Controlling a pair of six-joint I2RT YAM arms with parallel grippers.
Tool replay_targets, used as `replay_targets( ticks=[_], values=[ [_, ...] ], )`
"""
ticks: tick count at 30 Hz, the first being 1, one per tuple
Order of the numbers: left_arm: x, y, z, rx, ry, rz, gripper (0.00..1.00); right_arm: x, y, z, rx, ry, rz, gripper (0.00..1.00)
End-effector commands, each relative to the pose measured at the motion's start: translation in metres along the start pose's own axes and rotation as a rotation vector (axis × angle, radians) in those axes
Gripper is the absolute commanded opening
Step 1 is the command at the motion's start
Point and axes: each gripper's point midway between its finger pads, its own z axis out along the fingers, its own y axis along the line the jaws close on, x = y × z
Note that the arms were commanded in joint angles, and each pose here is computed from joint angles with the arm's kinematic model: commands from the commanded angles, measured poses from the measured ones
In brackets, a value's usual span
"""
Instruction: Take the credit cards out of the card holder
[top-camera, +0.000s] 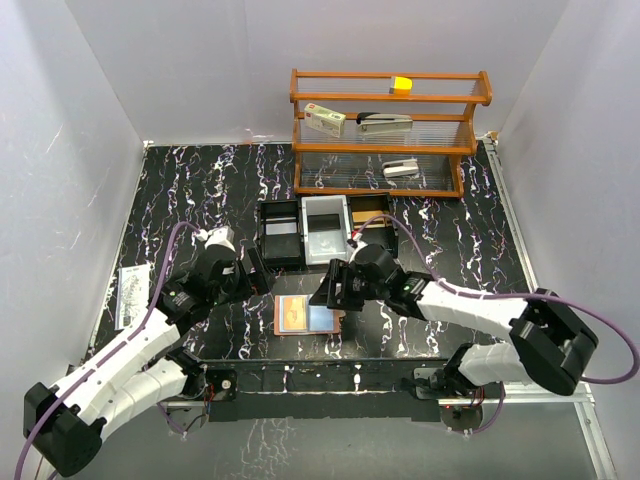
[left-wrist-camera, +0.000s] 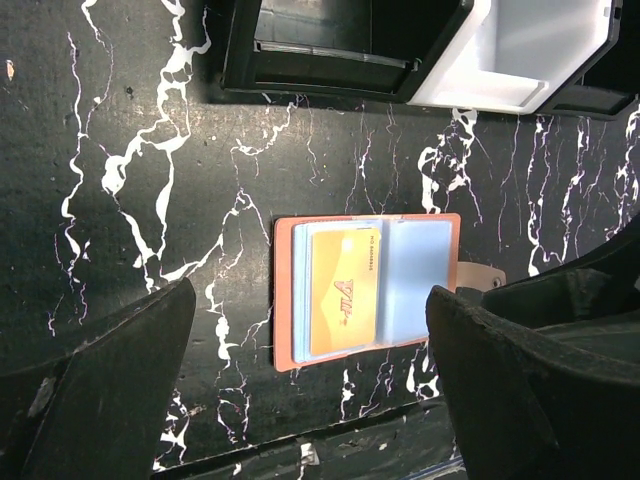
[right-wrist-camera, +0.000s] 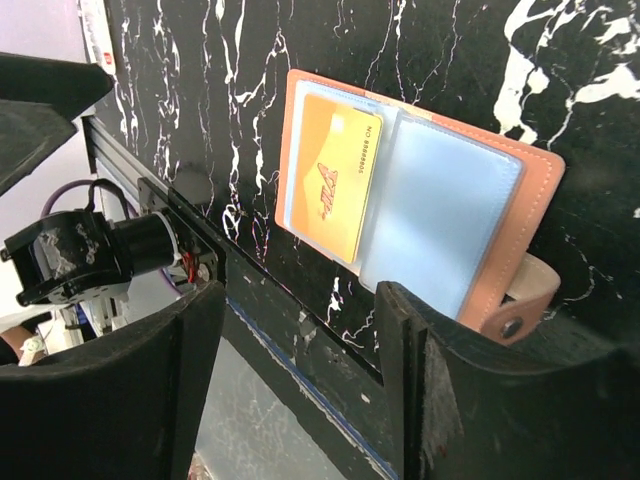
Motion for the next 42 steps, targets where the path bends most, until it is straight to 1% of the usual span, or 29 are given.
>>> replay_targets(
  ticks=[1,9,12,13,16,19,23,26,31,34,35,38,42],
  values=[
    [-0.007,0.001,-0.007,-0.015,-0.030,-0.034,0.99,-0.009,0.030,0.011,-0.049,-0.022,0.000,0.57],
    [-0.002,0.001,-0.006,-0.014,-0.010,-0.046,0.99,0.008,0.032,0.033,-0.014,0.037,-0.002,0.49],
    [0.000,-0.001,-0.005,0.000,0.002,-0.053,0.99,0.011,0.033,0.040,-0.009,0.055,-0.005,0.47],
    [0.001,-0.002,-0.005,0.008,0.004,-0.053,0.99,0.011,0.033,0.041,-0.005,0.057,-0.005,0.48],
    [0.001,-0.006,-0.004,0.024,0.013,-0.053,0.99,0.007,0.032,0.045,0.009,0.043,-0.003,0.48],
    [0.001,-0.011,-0.003,0.044,0.018,-0.045,0.99,0.004,0.033,0.050,0.004,0.033,-0.003,0.45],
    [0.003,-0.017,-0.002,0.074,0.034,-0.040,0.99,0.005,0.031,0.061,0.015,0.051,-0.005,0.43],
    [0.010,-0.018,0.000,0.089,0.065,-0.034,0.99,0.008,0.022,0.070,0.041,0.061,0.001,0.40],
    [0.024,-0.019,0.005,0.116,0.115,-0.032,0.98,0.020,-0.008,0.079,0.128,0.090,0.012,0.36],
    [0.033,-0.026,0.010,0.162,0.155,-0.032,0.92,0.025,-0.025,0.078,0.178,0.092,0.016,0.34],
    [0.036,-0.029,0.011,0.178,0.172,-0.032,0.87,0.026,-0.028,0.077,0.187,0.089,0.017,0.34],
    [0.046,-0.034,0.018,0.211,0.221,-0.032,0.78,0.026,-0.035,0.074,0.209,0.077,0.014,0.32],
    [0.059,-0.032,0.029,0.199,0.290,-0.030,0.66,0.026,-0.040,0.073,0.224,0.067,0.014,0.28]
  ],
)
